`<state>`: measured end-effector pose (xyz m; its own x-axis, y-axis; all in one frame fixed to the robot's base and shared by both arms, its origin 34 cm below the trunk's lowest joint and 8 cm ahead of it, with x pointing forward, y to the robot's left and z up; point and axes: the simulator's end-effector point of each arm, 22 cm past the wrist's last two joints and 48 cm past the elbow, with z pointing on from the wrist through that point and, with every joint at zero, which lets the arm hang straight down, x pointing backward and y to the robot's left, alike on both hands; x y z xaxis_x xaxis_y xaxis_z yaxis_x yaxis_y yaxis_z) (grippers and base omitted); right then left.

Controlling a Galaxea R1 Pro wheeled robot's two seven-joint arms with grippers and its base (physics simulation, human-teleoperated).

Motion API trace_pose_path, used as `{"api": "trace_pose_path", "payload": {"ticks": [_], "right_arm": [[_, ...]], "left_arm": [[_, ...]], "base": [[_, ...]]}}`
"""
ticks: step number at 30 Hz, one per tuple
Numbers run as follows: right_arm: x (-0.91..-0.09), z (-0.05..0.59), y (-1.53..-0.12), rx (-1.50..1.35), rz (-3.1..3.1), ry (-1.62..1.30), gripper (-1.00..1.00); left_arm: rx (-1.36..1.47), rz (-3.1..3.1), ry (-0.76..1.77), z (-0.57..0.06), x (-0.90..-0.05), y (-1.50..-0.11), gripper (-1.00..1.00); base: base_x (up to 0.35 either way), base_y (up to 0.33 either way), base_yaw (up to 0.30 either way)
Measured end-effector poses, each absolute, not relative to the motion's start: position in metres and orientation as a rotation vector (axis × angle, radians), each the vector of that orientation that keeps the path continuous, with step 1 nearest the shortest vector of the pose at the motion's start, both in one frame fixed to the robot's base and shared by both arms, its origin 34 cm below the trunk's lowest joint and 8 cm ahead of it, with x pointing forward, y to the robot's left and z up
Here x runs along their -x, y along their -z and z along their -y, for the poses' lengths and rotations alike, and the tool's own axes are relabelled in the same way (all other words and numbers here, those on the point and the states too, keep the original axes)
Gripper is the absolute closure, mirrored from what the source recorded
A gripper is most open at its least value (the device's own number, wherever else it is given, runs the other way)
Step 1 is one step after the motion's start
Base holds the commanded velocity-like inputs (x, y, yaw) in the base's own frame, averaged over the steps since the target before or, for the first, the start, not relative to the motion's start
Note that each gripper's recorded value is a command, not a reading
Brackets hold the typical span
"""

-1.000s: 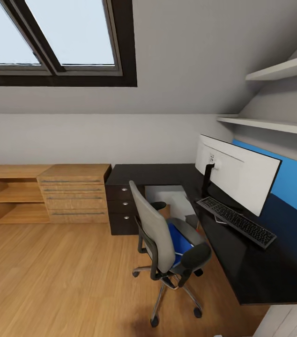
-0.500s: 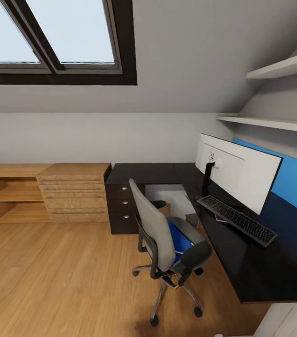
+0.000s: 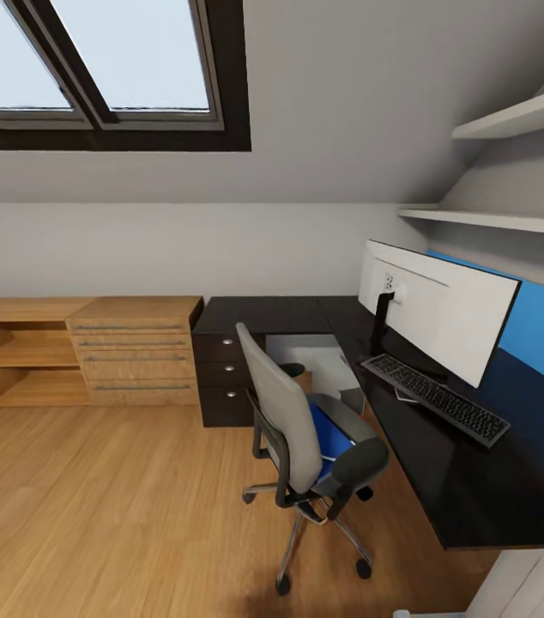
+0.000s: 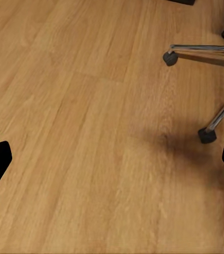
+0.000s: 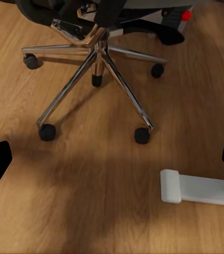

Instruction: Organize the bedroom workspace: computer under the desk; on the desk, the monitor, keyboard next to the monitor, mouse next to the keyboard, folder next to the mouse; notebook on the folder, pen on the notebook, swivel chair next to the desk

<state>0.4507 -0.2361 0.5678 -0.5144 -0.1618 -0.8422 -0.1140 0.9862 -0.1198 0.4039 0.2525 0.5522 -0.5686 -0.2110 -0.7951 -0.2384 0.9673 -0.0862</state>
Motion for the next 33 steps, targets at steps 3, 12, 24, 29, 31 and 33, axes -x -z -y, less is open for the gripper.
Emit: {"api": "trace_pose_path", "payload": {"ticks": [3, 12, 24, 29, 31, 33], "right_arm": [[-0.451, 0.236, -0.563, 0.193, -2.116, 0.060, -1.00], [-0.450, 0.236, -0.548, 0.193, -2.116, 0.060, -1.00], [-0.449, 0.237, -0.527, 0.187, -2.113, 0.063, -1.00], [-0.449, 0.240, -0.518, 0.187, -2.111, 0.067, -1.00], [-0.449, 0.243, -0.515, 0.188, -2.110, 0.073, -1.00], [-0.449, 0.247, -0.511, 0.188, -2.111, 0.079, -1.00]], "left_arm": [[0.315, -2.193, -0.042, -0.253, -0.404, -0.547, -1.00], [0.318, -2.194, -0.048, -0.254, -0.403, -0.532, -1.00], [0.325, -2.191, -0.053, -0.256, -0.401, -0.511, -1.00], [0.321, -2.193, -0.047, -0.254, -0.401, -0.501, -1.00], [0.316, -2.197, -0.043, -0.253, -0.400, -0.497, -1.00], [0.314, -2.199, -0.040, -0.252, -0.401, -0.494, -1.00]], "base": [[0.000, 0.000, 0.000], [0.043, 0.151, 0.000], [0.095, 0.177, 0.000], [0.014, 0.020, 0.000], [0.002, 0.004, 0.000], [0.001, 0.002, 0.000]]}}
